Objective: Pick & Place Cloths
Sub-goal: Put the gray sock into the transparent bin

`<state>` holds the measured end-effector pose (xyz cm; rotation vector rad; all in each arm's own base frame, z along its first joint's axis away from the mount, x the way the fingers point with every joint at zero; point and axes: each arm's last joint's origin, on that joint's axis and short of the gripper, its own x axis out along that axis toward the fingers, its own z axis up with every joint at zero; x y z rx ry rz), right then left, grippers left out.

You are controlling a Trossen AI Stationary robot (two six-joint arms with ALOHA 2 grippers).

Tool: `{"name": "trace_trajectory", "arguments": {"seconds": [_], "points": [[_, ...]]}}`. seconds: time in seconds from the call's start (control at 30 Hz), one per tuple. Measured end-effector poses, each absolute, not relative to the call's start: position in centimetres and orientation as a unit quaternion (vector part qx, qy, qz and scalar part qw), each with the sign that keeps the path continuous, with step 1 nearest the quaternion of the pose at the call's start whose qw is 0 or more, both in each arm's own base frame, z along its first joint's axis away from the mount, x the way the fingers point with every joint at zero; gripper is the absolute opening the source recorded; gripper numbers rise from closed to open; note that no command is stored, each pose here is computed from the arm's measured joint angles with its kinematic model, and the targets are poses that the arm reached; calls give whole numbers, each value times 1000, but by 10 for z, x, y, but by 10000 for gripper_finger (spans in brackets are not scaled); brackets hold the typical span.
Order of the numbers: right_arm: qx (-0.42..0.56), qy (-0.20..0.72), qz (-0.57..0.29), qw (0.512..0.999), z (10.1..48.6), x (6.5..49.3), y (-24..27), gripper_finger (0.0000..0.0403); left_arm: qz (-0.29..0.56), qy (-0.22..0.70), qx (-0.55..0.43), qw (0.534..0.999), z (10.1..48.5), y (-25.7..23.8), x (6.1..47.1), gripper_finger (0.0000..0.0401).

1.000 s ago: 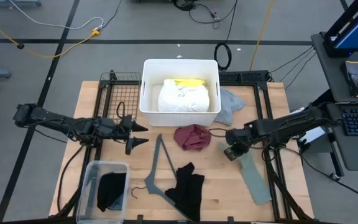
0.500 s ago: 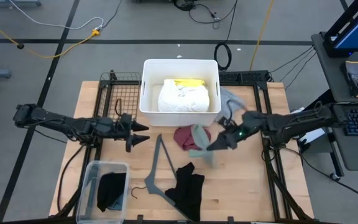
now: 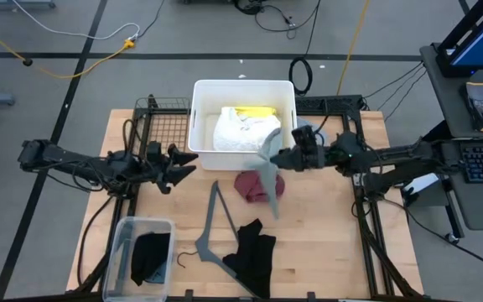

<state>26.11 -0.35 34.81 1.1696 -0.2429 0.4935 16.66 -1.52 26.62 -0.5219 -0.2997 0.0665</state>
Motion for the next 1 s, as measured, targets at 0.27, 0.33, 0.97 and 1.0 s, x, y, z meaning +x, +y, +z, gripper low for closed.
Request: {"name": "trace_trajectory", "arguments": {"seconds": [0.27,0.33,0.97,1.0], "points": [[496,-134,247,822,380,301,-19,0,33,-160,-271,949,272,-18,186,271],[491,-131,252,824,385,310,-23,0,27,-155,-260,953,276,-19,193,271],[505,-93,256,819,375,351,-33,0,-42,-159,-138,977,325,-37,253,271],[505,-92,256,819,375,351,-33,0,-37,-157,-138,977,324,-37,255,271]]}}
